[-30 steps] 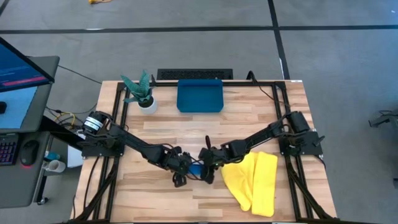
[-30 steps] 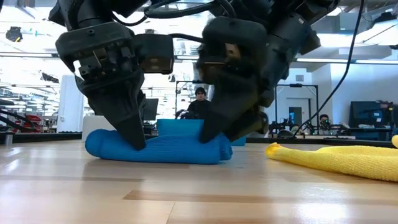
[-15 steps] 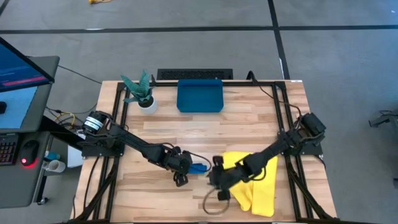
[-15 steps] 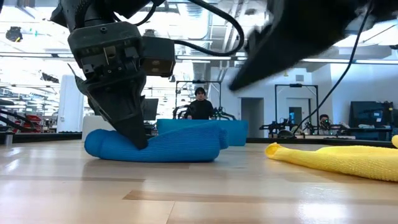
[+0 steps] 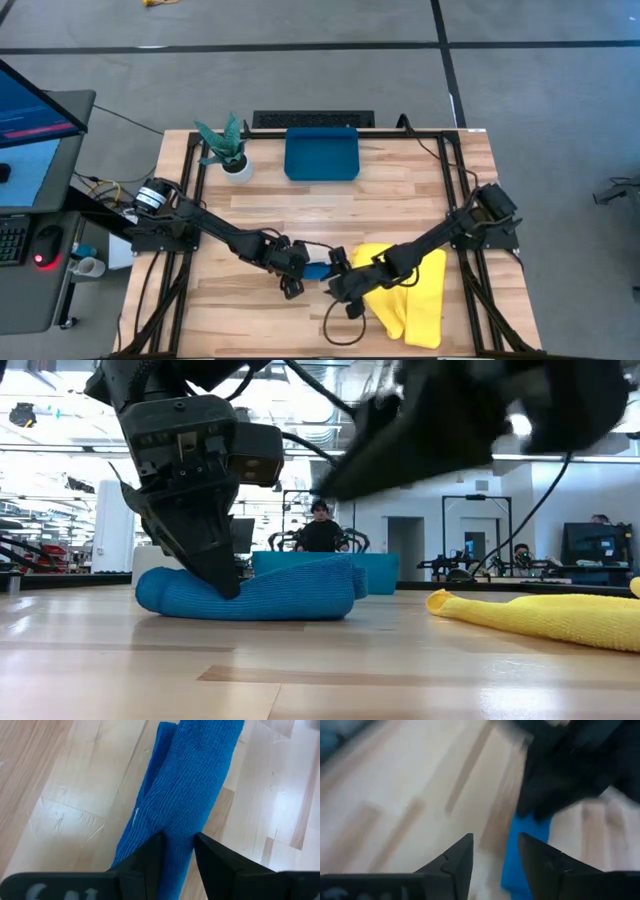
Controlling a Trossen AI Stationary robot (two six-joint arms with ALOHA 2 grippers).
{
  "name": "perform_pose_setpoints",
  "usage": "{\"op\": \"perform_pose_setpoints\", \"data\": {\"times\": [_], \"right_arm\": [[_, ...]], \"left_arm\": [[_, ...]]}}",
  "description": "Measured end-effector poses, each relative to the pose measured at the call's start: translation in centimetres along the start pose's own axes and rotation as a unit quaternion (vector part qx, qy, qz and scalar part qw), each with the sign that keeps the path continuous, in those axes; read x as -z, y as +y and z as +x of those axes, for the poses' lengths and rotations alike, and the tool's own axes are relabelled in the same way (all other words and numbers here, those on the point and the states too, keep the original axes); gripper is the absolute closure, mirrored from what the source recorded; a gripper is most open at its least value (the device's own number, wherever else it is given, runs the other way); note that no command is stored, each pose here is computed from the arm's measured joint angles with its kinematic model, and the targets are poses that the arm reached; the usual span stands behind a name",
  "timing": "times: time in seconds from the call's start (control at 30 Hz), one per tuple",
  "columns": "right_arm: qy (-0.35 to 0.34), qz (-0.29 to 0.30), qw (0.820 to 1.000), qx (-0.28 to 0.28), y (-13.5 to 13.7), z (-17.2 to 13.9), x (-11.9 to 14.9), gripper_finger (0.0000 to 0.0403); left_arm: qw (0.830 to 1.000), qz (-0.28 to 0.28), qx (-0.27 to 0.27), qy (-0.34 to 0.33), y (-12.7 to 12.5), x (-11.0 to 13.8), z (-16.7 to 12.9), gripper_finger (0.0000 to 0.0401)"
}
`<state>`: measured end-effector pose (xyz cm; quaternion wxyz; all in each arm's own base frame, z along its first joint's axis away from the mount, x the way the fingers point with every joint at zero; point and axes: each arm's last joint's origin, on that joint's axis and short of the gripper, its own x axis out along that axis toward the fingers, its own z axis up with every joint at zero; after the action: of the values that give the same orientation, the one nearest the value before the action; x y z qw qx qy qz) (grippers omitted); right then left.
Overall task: Roll microfiber towels into tight, uniform cylinder then place into a basket
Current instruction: Put the rolled blue microfiber towel into the blue bin
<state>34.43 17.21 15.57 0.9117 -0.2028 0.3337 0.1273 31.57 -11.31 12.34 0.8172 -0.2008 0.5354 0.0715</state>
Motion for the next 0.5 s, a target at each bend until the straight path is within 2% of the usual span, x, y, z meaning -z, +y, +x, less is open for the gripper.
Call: {"op": "perform_pose_setpoints", "data": {"times": [0.27, 0.5], "right_arm": [[0.027, -0.025, 0.999, 0.011, 0.7, 2.6, 1.3, 0.0212], [0.028, -0.015, 0.999, 0.018, -0.2, 2.9, 1.3, 0.022]], "left_arm": [[1.0, -0.001, 0.003, -0.017, 0.3, -0.6, 0.2, 0.029], [1.0, -0.001, 0.004, -0.025, 0.2, -0.7, 0.2, 0.029]]}}
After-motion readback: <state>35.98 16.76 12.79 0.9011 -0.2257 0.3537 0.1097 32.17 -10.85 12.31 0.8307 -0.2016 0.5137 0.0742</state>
